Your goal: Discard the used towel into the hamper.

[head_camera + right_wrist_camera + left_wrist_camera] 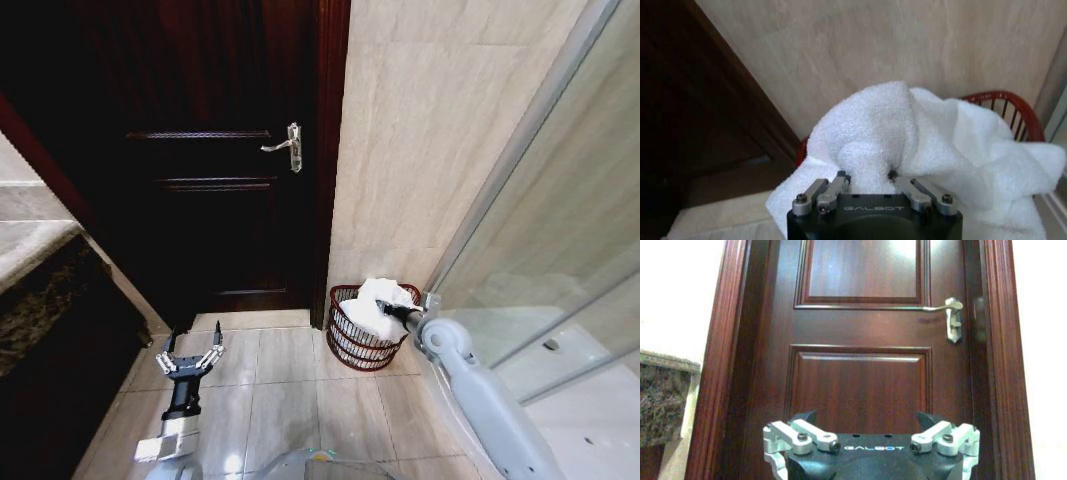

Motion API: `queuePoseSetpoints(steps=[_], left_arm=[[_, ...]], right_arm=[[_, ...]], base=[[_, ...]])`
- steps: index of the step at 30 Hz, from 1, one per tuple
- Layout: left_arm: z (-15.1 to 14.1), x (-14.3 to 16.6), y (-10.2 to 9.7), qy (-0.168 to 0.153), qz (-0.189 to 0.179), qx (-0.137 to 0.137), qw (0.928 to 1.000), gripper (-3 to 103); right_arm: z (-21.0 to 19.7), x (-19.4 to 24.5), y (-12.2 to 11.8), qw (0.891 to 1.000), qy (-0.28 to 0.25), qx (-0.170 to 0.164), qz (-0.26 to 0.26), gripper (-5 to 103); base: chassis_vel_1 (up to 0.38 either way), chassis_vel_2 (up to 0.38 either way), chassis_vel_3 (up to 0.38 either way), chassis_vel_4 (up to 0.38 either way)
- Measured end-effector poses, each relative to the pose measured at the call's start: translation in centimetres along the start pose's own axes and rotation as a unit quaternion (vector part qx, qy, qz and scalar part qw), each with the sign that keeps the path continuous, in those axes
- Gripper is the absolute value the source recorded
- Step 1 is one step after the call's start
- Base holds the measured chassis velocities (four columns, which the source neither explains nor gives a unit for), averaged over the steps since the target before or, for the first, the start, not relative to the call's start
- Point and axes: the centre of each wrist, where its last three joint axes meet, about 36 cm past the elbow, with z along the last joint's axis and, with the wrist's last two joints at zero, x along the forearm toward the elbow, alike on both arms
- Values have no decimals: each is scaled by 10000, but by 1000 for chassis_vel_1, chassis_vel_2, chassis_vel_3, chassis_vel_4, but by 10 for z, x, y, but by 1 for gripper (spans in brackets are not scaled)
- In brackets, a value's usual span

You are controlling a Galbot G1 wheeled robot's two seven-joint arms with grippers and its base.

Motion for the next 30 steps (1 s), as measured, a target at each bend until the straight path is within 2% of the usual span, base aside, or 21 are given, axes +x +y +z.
queuePoseSetpoints(steps=[4, 13, 22, 30], left_arm=[[2, 0, 1, 12, 6, 4, 10000, 100], [6, 2, 14, 28, -38, -38, 10000, 100], [10, 3, 25, 52, -111, -54, 9999, 100], [12, 2, 26, 41, -140, -48, 9999, 100]], right_arm=[[-1, -12, -7, 9997, 169, -139, 55, 27], [-12, -36, -10, 9994, 293, -172, 53, 27], [-27, -77, 8, 9984, 555, -9, 85, 27], [-32, -105, 16, 9968, 769, -98, 185, 27]], base=[[0, 0, 0, 0], [0, 0, 0, 0], [0, 0, 0, 0], [0, 0, 0, 0]])
